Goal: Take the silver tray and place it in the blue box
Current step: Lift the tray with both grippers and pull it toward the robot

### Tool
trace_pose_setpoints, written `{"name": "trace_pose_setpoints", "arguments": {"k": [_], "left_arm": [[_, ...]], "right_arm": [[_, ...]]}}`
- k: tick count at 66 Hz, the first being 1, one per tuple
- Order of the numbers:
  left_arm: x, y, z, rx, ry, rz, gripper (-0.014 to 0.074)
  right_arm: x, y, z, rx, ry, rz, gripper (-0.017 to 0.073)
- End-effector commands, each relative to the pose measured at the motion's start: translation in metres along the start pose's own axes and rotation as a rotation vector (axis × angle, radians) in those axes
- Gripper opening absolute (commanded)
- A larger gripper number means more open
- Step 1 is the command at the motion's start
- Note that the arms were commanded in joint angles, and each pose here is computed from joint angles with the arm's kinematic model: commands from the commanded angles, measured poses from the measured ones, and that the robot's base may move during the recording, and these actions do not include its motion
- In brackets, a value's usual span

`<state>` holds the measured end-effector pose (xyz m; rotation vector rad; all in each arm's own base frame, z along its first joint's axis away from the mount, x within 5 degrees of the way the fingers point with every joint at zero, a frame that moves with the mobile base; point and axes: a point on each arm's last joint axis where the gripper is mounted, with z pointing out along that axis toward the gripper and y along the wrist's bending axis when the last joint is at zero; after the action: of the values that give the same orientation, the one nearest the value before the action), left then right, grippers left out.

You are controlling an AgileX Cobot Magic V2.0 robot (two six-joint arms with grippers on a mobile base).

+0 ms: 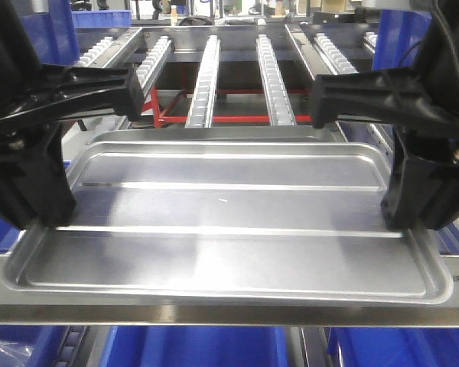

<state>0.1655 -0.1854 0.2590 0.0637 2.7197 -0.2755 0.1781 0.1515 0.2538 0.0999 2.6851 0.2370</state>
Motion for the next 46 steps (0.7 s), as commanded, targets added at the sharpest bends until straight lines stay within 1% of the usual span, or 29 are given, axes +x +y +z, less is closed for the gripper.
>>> {"name": "trace_pose_setpoints", "arguments": {"k": [1,46], "left_arm": [[-0.0057,-0.0012,-0.014,0.026,-0.051,0.001,-0.0104],[-0.0057,-0.0012,-0.014,0.026,-0.051,0.001,-0.0104]], "right_arm": [[-0.0064,-0.0011,-0.0105,-0.002,-0.049,-0.02,0.0059],[-0.0064,-0.0011,-0.0105,-0.002,-0.049,-0.02,0.0059]]}}
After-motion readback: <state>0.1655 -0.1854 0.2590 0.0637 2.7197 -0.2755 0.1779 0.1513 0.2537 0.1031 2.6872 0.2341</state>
